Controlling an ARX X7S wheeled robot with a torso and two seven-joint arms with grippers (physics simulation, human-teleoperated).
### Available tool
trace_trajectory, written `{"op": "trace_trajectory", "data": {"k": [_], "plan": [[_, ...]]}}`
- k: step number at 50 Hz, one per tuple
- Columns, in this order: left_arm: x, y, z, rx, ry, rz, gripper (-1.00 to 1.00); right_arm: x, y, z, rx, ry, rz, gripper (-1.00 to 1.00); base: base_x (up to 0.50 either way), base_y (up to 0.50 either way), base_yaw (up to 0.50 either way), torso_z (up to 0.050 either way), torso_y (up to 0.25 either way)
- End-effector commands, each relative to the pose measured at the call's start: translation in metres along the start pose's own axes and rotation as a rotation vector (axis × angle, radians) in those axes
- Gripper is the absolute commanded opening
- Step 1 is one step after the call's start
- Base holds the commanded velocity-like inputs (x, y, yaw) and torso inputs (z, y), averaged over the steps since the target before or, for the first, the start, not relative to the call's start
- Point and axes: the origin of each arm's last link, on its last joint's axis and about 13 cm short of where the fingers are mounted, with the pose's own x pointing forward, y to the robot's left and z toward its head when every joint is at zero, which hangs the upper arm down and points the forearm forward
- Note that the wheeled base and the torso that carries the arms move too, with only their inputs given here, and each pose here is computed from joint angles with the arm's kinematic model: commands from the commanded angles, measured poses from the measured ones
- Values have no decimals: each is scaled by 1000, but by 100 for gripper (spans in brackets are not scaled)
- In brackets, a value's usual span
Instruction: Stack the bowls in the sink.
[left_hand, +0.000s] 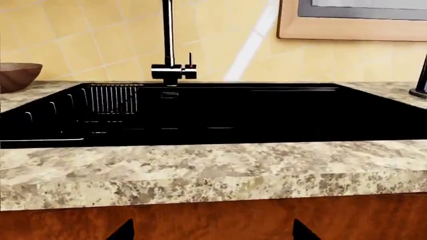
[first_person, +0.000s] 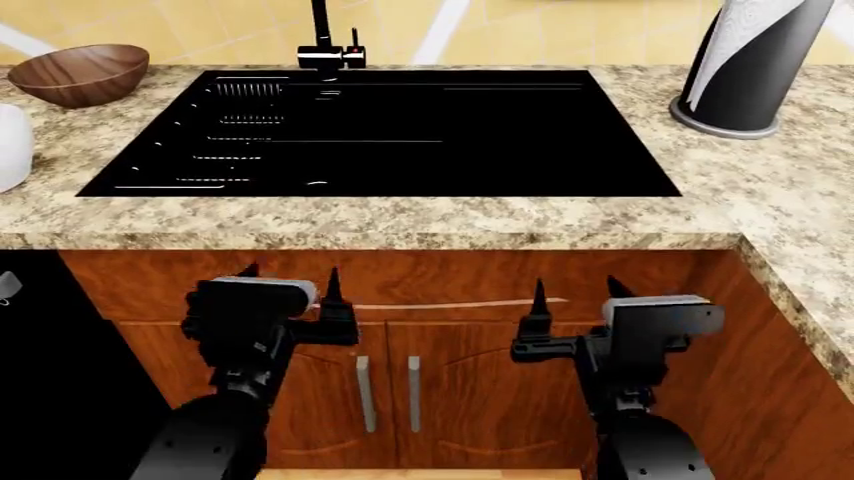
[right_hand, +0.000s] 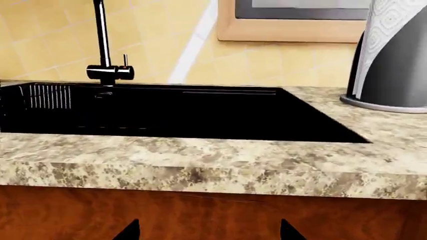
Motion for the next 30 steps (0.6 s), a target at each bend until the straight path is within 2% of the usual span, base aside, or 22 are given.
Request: {"op": "trace_trajectory", "data": {"k": [1, 3, 8, 18, 22, 30], "plan": [[63, 16, 98, -8, -56, -31, 100, 65, -29, 88, -48, -95, -21, 100, 0, 0, 0, 0, 0], [79, 19, 117, -18, -61, -31, 100, 80, -34, 107, -63, -111, -33, 100, 0, 0, 0, 0, 0], [110, 20, 154, 13, -84, -33, 100, 108, -46, 144, -104, -136, -67, 100, 0, 0, 0, 0, 0], [167, 17, 189, 110, -101, -7, 100, 162, -61, 192, -166, -142, -105, 100, 0, 0, 0, 0, 0], [173, 13, 193, 146, -101, 0, 100, 177, -63, 198, -169, -123, -107, 100, 0, 0, 0, 0, 0], [173, 13, 195, 172, -99, 10, 100, 177, -66, 199, -163, -97, -107, 100, 0, 17, 0, 0, 0]]}}
